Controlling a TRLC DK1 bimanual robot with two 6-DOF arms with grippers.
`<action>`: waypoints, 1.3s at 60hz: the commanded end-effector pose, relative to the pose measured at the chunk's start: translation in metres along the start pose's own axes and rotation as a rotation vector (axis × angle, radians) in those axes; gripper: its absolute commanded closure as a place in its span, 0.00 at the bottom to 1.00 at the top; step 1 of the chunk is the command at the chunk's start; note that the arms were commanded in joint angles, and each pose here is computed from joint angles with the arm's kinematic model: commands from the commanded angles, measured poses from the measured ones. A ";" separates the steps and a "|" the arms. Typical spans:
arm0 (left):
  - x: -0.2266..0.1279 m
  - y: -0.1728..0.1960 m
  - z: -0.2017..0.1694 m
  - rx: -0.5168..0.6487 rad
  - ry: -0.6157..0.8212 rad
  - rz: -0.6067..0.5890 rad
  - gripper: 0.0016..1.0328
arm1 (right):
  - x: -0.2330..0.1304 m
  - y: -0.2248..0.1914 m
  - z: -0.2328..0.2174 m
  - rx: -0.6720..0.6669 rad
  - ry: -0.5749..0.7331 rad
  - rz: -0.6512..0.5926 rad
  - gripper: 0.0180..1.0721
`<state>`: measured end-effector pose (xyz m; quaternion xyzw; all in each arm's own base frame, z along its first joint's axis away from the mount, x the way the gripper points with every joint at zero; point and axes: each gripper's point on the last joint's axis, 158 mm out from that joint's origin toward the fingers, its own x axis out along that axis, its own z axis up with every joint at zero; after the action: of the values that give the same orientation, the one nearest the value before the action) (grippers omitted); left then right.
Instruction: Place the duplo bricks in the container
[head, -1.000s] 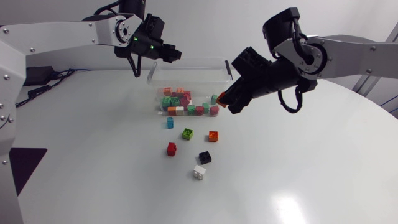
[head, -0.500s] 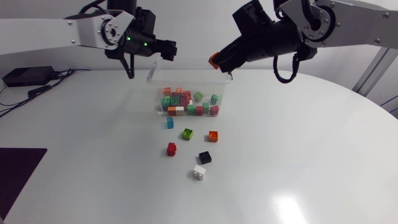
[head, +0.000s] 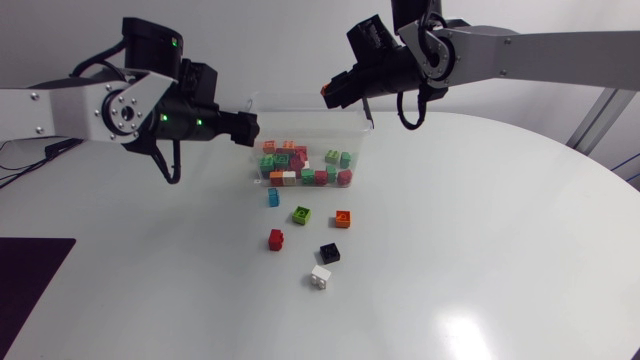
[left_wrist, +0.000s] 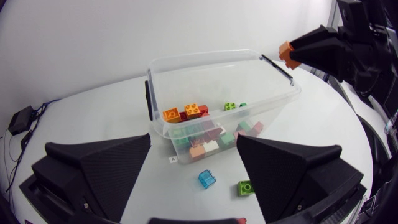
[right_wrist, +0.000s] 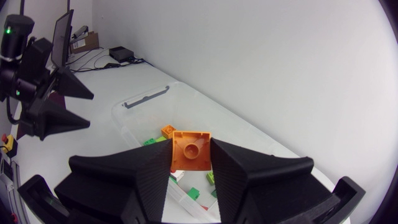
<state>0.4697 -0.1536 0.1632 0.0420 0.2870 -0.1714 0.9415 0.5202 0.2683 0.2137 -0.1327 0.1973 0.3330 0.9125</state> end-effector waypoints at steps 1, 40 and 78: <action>0.009 -0.011 -0.022 -0.016 0.031 -0.010 0.07 | 0.012 -0.004 0.006 0.026 -0.016 -0.013 0.68; 0.085 -0.042 -0.132 -0.062 0.279 0.022 0.09 | 0.047 -0.049 -0.003 0.158 -0.019 -0.130 0.04; 0.132 -0.033 -0.152 -0.149 0.315 0.134 0.27 | -0.066 0.020 -0.088 0.153 0.113 -0.133 0.05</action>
<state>0.4747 -0.1924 -0.0333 0.0314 0.4416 -0.0859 0.8925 0.4531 0.2140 0.1787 -0.0929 0.2524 0.2475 0.9308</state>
